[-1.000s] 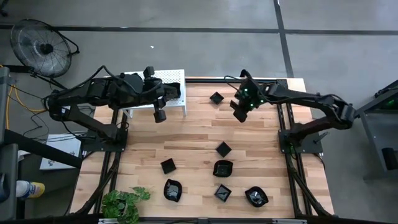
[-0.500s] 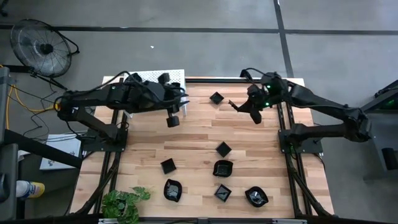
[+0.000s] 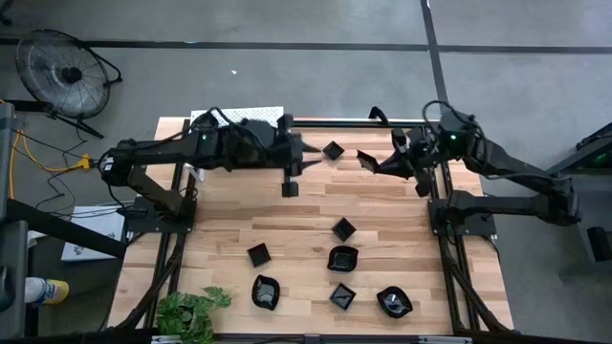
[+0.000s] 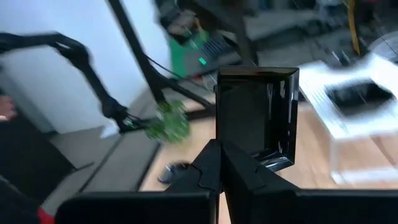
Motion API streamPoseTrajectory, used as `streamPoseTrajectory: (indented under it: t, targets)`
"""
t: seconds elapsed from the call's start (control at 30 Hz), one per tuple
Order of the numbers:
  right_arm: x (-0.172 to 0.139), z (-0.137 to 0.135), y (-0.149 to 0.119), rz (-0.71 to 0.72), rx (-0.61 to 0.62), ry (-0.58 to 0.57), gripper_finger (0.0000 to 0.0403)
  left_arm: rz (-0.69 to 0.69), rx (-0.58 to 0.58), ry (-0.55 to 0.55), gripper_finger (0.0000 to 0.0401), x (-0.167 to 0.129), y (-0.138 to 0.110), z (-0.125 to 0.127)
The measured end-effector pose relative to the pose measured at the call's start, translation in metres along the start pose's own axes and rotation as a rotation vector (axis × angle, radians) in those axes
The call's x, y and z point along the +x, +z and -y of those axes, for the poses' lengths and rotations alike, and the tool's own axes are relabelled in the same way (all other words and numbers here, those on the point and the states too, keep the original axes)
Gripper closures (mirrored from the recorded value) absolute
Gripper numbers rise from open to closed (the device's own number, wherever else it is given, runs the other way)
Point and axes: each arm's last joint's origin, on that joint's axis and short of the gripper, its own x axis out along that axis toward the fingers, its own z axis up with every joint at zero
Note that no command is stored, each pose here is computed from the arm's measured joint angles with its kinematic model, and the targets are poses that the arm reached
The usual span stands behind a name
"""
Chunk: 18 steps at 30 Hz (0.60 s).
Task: Pick & Place Mini shaped plates
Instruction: Put the black square plate on the shelf
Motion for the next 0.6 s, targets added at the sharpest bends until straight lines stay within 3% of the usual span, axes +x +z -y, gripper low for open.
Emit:
streamPoseTrajectory:
  t: [0.23,0.43,0.6]
  targets:
    - [0.002,-0.023,0.019,0.156,-0.123,0.209,0.0403,0.269,0.037,-0.136,0.0304,0.013,0.015,-0.018]
    - [-0.001,-0.036,0.031,0.244,-0.208,0.369,0.0403,0.334,0.048,-0.216,0.0304,0.026,0.012,-0.025]
    - [-0.001,-0.039,0.032,0.242,-0.229,0.434,0.0403,0.518,0.034,-0.403,0.0304,0.036,0.019,-0.025]
